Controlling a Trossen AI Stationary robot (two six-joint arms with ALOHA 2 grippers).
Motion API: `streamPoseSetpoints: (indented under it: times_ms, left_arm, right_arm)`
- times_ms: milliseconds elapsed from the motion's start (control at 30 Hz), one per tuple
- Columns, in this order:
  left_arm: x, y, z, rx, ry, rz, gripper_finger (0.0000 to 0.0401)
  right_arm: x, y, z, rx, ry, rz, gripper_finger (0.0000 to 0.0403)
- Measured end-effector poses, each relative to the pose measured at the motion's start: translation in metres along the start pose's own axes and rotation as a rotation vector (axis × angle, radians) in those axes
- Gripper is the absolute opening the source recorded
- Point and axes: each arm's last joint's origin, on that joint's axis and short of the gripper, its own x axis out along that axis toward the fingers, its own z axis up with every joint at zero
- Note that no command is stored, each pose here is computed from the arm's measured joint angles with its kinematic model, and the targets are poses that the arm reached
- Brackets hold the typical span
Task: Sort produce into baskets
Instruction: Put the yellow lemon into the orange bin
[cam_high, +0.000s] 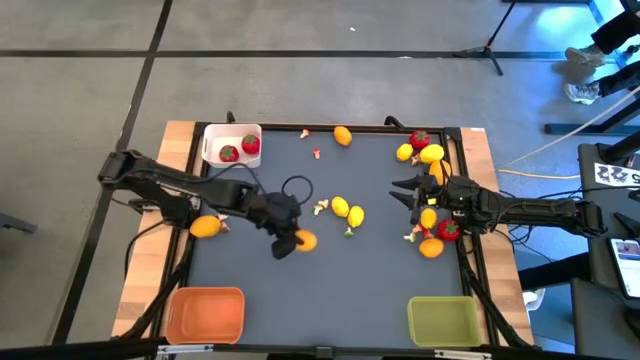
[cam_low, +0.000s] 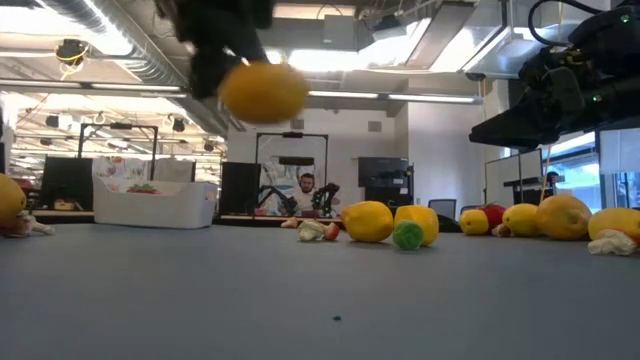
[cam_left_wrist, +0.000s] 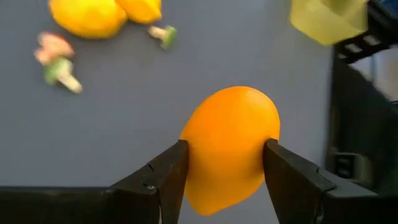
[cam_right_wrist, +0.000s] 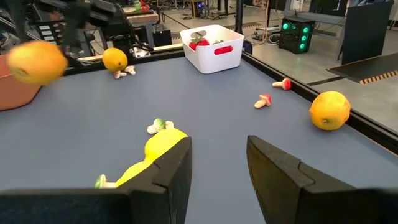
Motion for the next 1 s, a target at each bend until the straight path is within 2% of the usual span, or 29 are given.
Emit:
streamPoseSetpoints:
  times_ms: [167, 633, 800, 1000]
  left_arm:
    - [-0.012, -0.02, -0.02, -0.111, 0.059, -0.035, 0.0186]
    - [-0.026, -0.075, -0.087, -0.533, 0.374, -0.099, 0.0186]
    - [-0.033, -0.088, -0.111, -0.684, 0.495, -0.065, 0.0186]
    - [-0.043, -0.095, -0.136, -0.819, 0.631, 0.051, 0.0186]
  right_arm:
    - [0.0, 0.0, 0.0, 0.002, 0.001, -0.001, 0.0154]
    - [0.0, 0.0, 0.002, 0.006, -0.024, 0.001, 0.0154]
    - [0.0, 0.0, 0.002, 0.006, -0.025, 0.001, 0.0154]
    - [0.0, 0.0, 0.002, 0.005, -0.017, 0.012, 0.0154]
